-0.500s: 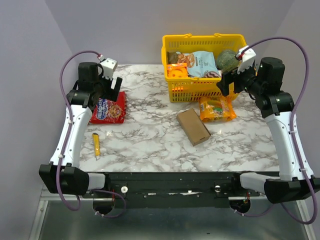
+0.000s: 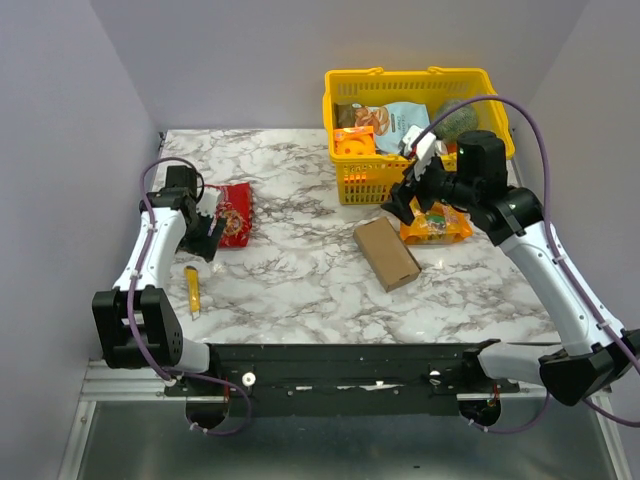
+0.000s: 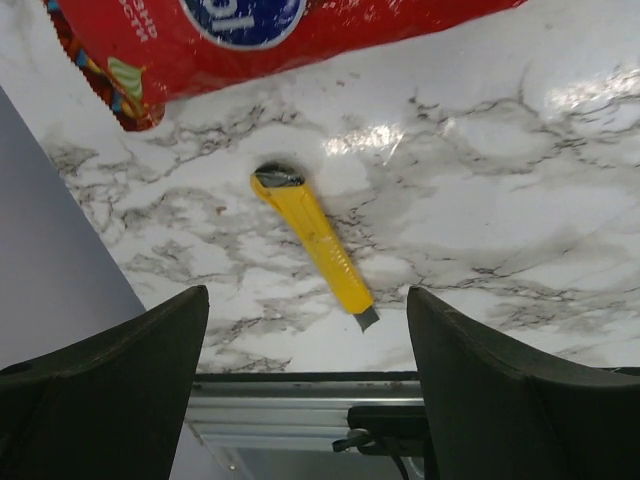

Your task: Unpack the express box

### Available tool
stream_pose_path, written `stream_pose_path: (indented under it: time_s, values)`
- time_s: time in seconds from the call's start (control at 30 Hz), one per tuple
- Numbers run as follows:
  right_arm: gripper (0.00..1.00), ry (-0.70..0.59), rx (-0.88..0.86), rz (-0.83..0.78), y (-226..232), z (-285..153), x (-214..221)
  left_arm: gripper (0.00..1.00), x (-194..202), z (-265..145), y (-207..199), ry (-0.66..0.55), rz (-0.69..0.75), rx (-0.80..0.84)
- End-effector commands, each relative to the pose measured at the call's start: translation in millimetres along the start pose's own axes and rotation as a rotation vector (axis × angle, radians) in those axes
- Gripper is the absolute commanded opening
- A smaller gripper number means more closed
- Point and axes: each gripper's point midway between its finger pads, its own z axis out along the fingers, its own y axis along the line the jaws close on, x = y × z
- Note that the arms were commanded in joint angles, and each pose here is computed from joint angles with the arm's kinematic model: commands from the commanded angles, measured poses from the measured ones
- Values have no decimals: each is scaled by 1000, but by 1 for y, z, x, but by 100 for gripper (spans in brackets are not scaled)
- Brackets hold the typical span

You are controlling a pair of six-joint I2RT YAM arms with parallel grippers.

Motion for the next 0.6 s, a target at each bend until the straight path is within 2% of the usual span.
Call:
stream_pose_path:
  time_s: [0.0, 0.07, 0.23, 0.3, 0.57]
  values:
    - [93, -25, -37, -19, 14, -1, -2, 86, 26, -1, 16, 57, -9, -98]
    - [93, -22, -29, -19, 14, -1, 2, 85, 39, 6, 17, 84, 16, -112]
    - [93, -11, -36, -19, 18, -1, 8, 74, 60, 23, 15, 180, 70, -82]
    - [93, -7, -28, -25, 15, -1, 8, 74, 68, 31, 16, 219, 63, -76]
    - [93, 28, -19, -49, 8, 8, 3, 70, 87, 62, -1, 233, 56, -5]
